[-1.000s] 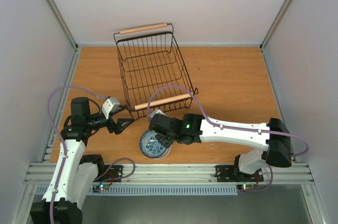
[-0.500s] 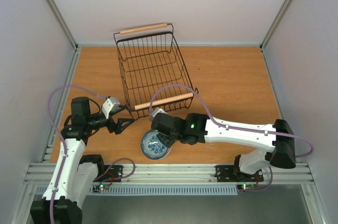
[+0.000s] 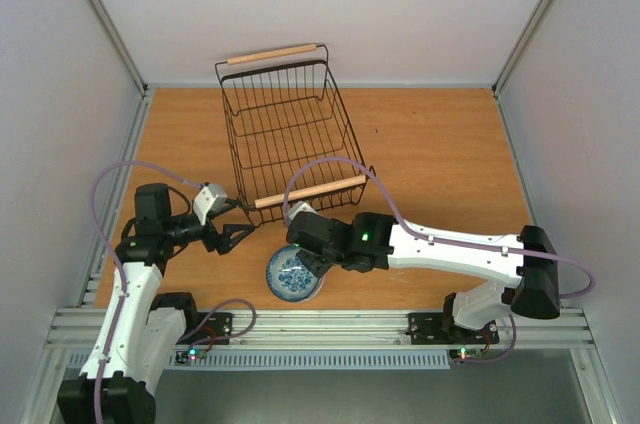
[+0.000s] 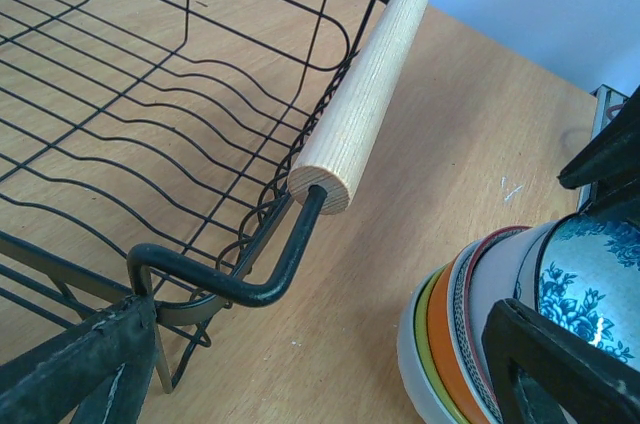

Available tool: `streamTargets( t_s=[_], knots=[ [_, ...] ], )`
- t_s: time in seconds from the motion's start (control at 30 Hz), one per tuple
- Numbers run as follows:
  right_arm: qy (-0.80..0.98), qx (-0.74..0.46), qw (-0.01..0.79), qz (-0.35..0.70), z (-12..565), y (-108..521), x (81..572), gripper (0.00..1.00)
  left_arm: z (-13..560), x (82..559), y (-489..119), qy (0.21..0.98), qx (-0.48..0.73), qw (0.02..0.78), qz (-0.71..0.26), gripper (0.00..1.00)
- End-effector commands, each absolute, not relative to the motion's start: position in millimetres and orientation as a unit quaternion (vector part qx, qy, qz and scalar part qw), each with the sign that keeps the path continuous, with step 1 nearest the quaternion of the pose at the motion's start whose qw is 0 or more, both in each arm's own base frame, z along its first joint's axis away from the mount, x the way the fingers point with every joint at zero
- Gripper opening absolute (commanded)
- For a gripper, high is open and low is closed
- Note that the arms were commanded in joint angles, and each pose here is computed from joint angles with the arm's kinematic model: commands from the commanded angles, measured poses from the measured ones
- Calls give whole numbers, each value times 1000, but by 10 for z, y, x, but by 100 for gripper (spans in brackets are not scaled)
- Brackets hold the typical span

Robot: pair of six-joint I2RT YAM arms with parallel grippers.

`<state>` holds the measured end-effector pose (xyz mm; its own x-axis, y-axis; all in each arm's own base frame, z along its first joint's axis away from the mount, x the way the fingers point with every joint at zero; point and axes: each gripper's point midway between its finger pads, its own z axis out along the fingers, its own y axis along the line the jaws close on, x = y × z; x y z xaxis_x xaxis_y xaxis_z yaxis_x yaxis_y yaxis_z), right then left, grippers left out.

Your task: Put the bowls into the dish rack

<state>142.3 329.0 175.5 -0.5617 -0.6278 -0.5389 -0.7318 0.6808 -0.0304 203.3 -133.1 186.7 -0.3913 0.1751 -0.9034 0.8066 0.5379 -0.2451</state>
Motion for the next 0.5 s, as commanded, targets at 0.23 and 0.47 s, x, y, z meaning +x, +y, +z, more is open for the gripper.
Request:
streamTargets(
  t_s=[0.23,0.47],
  knots=[
    [876,-397,261,88,1738,3372,1399,21,1875,2031,-1335,752,330,447,-356,90],
    [877,-393,265,83,1738,3351,1413,9,1874,2029,-1334,752,329,447,-356,90]
  ],
)
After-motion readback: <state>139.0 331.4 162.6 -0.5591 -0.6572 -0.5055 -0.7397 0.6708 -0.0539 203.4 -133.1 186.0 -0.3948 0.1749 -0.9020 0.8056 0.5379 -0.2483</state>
